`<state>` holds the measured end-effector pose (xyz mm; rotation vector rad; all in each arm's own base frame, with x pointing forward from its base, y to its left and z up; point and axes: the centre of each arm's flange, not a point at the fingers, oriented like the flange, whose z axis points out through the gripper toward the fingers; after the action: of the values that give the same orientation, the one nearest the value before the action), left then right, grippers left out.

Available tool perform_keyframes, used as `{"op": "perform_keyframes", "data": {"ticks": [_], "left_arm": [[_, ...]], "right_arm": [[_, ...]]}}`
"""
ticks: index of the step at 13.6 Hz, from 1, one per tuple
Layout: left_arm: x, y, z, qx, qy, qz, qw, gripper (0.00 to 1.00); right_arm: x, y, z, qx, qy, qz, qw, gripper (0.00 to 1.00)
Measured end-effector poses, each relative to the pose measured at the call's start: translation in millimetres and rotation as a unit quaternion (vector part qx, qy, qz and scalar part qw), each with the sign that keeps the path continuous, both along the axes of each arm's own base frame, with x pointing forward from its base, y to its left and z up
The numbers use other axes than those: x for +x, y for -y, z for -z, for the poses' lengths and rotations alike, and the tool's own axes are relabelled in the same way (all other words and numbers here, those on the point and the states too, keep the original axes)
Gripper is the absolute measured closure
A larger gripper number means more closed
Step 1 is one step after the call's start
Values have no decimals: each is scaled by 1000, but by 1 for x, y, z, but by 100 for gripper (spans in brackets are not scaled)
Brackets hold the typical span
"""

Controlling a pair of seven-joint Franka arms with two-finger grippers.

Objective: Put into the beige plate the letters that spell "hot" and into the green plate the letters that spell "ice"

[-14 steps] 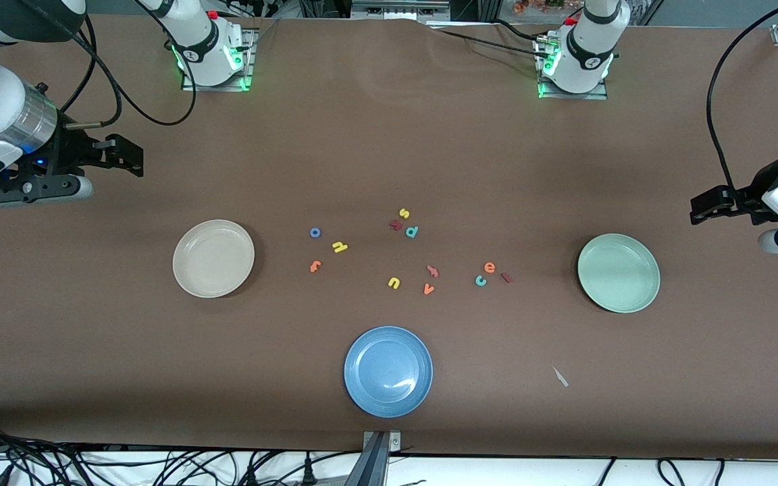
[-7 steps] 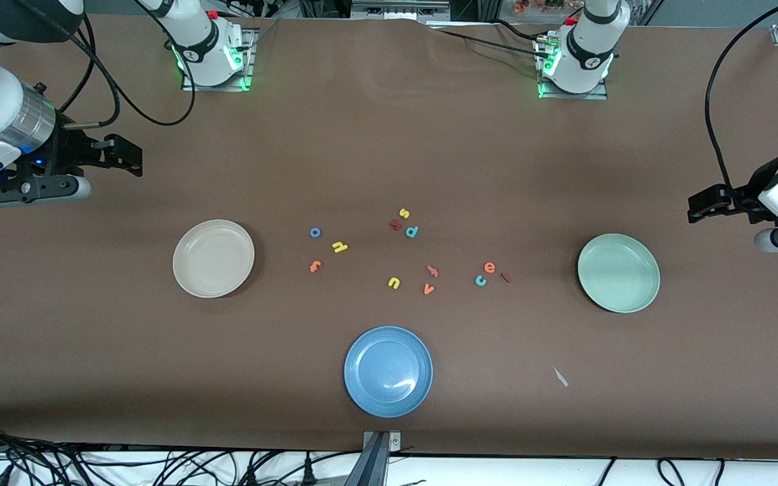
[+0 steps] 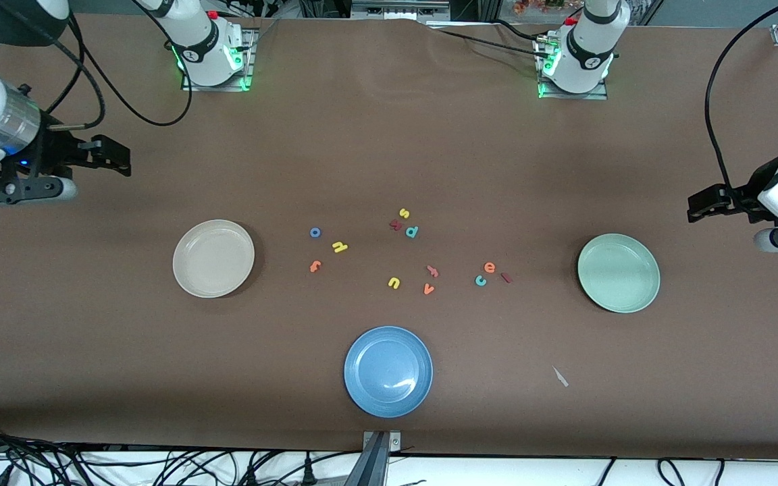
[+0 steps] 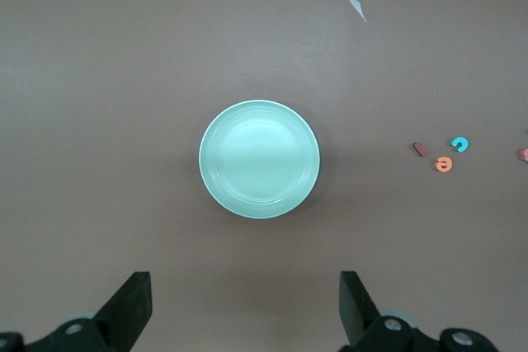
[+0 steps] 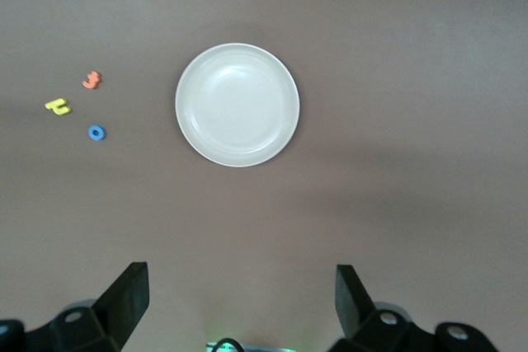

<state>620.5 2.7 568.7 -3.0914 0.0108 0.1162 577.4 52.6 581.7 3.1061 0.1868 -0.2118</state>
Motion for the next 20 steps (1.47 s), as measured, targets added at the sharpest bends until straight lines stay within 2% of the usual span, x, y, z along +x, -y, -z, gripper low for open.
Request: {"op": "perform_keyframes", "data": {"ticks": [3, 6, 9, 20], "left_arm": [[0, 0, 1, 0, -1, 0, 1000, 0], [-1, 0, 2, 0, -4, 0, 1000, 0], [-1, 0, 4, 0, -7, 0, 1000, 0], [-1, -1, 10, 0, -13, -1, 1000, 0]], "right_arm": [[1, 21, 0, 3, -4, -1, 1000, 0], [-1, 10, 1, 8, -8, -10, 1000, 0], [-6, 8, 1, 12, -23, -11, 1000, 0], [-3, 7, 10, 30, -35, -6, 999, 0]]}}
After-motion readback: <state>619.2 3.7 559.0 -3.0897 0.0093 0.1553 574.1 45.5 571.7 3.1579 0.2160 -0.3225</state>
